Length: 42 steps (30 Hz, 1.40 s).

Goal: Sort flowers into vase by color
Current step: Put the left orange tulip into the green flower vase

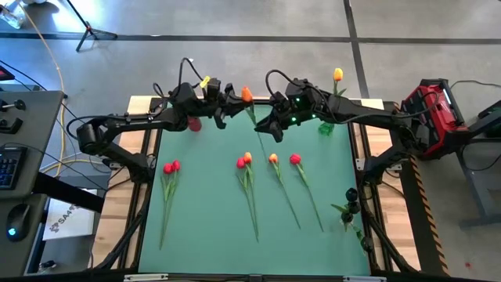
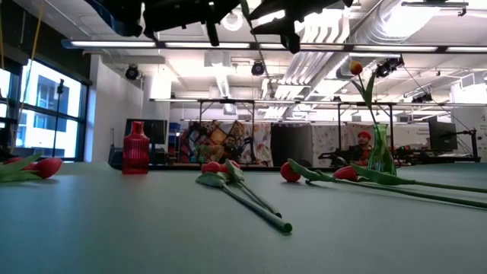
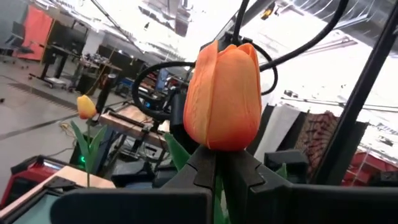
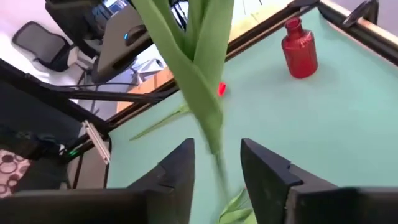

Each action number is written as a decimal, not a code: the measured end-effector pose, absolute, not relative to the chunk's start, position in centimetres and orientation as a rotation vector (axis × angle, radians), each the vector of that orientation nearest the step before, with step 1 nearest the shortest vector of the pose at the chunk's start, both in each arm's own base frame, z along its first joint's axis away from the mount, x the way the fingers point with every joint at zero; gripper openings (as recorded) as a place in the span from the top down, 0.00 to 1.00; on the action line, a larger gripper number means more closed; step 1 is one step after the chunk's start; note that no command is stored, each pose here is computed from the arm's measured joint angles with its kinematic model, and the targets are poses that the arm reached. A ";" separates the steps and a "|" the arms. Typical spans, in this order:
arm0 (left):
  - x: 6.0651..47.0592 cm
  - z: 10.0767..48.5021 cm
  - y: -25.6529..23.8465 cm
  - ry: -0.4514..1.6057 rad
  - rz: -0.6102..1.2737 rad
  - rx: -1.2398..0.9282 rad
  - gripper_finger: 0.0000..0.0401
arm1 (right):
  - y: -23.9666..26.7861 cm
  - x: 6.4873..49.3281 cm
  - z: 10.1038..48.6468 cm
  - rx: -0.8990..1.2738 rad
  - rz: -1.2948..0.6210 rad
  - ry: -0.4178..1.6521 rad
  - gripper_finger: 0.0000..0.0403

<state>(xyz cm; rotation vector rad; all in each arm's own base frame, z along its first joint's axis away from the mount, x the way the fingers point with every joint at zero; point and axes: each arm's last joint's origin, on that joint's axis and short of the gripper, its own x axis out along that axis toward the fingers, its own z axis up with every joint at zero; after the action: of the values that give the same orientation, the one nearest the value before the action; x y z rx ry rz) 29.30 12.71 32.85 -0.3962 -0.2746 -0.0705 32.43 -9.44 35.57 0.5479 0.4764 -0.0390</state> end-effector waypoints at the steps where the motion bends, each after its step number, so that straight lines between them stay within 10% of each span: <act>1: 29.2 32.9 12.8 -0.274 -0.074 -0.400 1.00 | -9.5 32.4 35.6 0.551 -0.040 0.474 0.73; 15: 29.3 32.7 12.7 -0.253 -0.106 -0.405 1.00 | -9.6 32.7 36.1 0.557 -0.055 0.409 0.92; 30: 29.3 32.7 12.7 -0.249 -0.114 -0.357 1.00 | -9.7 32.9 36.7 0.489 -0.039 0.347 0.64; 42: 29.3 32.7 12.7 -0.253 -0.097 -0.355 0.98 | -9.7 33.0 36.8 0.471 -0.026 0.341 0.96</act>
<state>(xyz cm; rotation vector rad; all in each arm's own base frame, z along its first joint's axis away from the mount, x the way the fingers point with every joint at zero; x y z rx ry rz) 29.30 12.72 32.69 -0.3546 -0.2531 -0.0971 32.95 -9.68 36.78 0.4705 0.3411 -0.0259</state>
